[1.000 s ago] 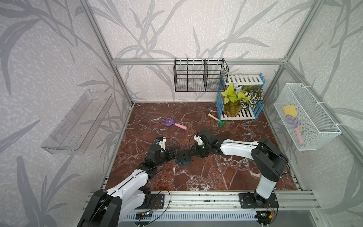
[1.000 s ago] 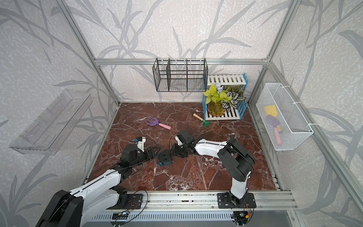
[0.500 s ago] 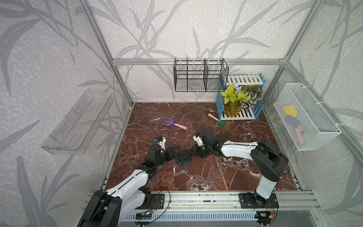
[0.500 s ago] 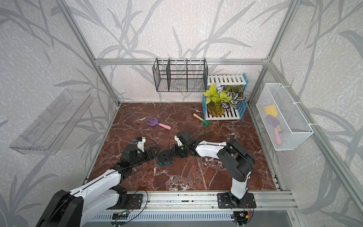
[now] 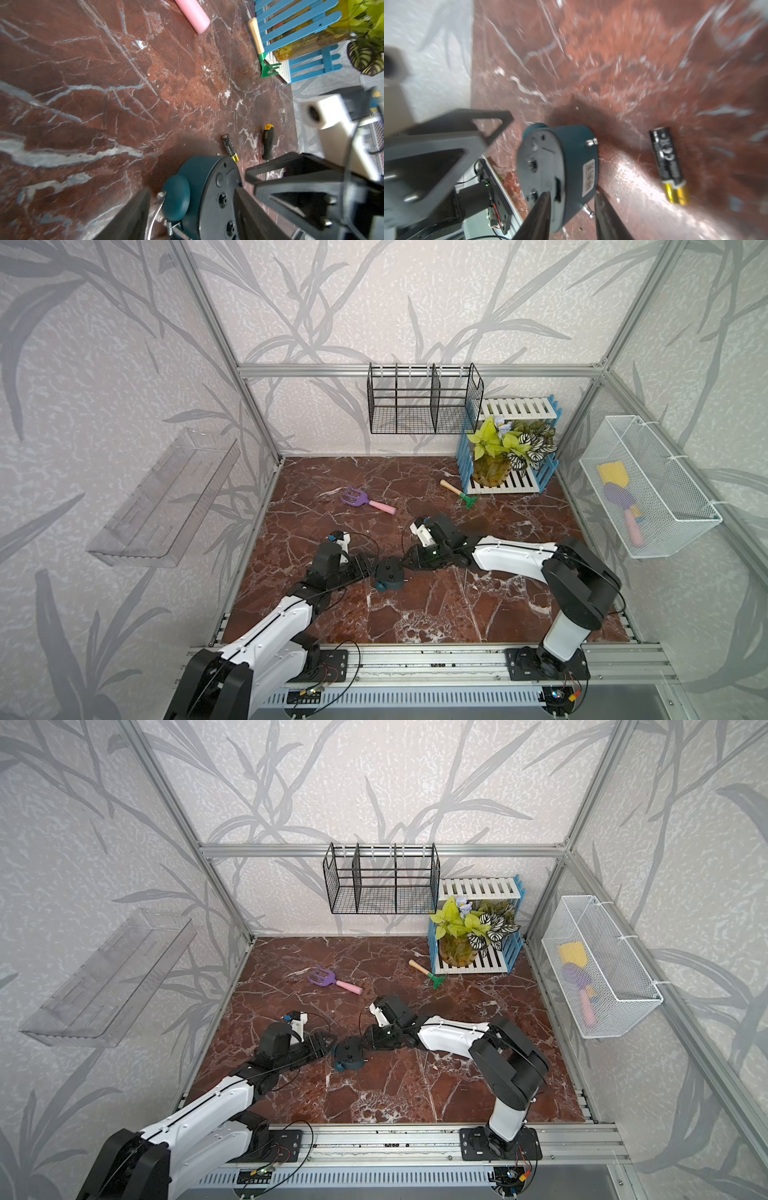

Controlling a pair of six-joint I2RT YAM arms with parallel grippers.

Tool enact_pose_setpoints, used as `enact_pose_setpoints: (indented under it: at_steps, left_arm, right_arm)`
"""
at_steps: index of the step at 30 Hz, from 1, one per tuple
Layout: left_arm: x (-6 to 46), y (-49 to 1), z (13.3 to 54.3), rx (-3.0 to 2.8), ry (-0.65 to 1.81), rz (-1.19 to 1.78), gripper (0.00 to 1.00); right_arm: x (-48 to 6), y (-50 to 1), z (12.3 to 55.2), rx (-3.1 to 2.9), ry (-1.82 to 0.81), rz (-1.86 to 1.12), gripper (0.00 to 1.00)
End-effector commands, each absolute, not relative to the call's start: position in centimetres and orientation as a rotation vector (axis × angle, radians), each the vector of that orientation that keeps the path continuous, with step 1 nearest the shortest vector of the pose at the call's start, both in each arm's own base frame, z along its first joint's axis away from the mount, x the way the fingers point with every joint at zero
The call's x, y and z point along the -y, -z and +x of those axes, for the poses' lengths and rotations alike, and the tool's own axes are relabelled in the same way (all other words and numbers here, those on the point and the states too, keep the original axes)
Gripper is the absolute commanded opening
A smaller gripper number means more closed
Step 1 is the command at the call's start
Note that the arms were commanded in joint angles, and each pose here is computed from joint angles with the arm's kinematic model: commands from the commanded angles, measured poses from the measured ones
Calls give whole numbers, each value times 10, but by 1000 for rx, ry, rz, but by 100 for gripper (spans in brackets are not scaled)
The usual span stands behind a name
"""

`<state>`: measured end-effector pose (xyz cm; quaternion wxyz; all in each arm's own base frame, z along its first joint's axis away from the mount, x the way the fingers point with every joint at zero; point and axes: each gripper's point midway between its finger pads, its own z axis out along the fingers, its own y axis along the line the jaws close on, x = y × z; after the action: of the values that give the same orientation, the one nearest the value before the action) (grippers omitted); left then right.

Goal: Remove the battery from the alarm
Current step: Install the cover on the alarm, then adjust the alarm at the center of the board.

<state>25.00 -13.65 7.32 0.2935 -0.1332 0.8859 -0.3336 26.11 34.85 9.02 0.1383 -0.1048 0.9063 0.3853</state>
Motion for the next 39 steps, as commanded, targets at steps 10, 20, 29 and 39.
enact_pose_setpoints:
  at_steps: [10, 20, 29, 39]
  left_arm:
    - [120, -49, 233, -2474, 813, -504, 31]
    - [135, -34, 228, -2544, 904, -500, 28]
    - [144, -23, 219, -2619, 913, -489, 10]
    - [144, -89, 229, -2512, 935, -463, 0]
  right_arm:
    - [-330, -140, 289, -2376, -1169, -327, 38]
    - [-312, -144, 290, -2372, -1188, -308, 38]
    - [-307, -143, 289, -2377, -1208, -310, 38]
    - [-331, -116, 288, -2533, -1207, -386, 38]
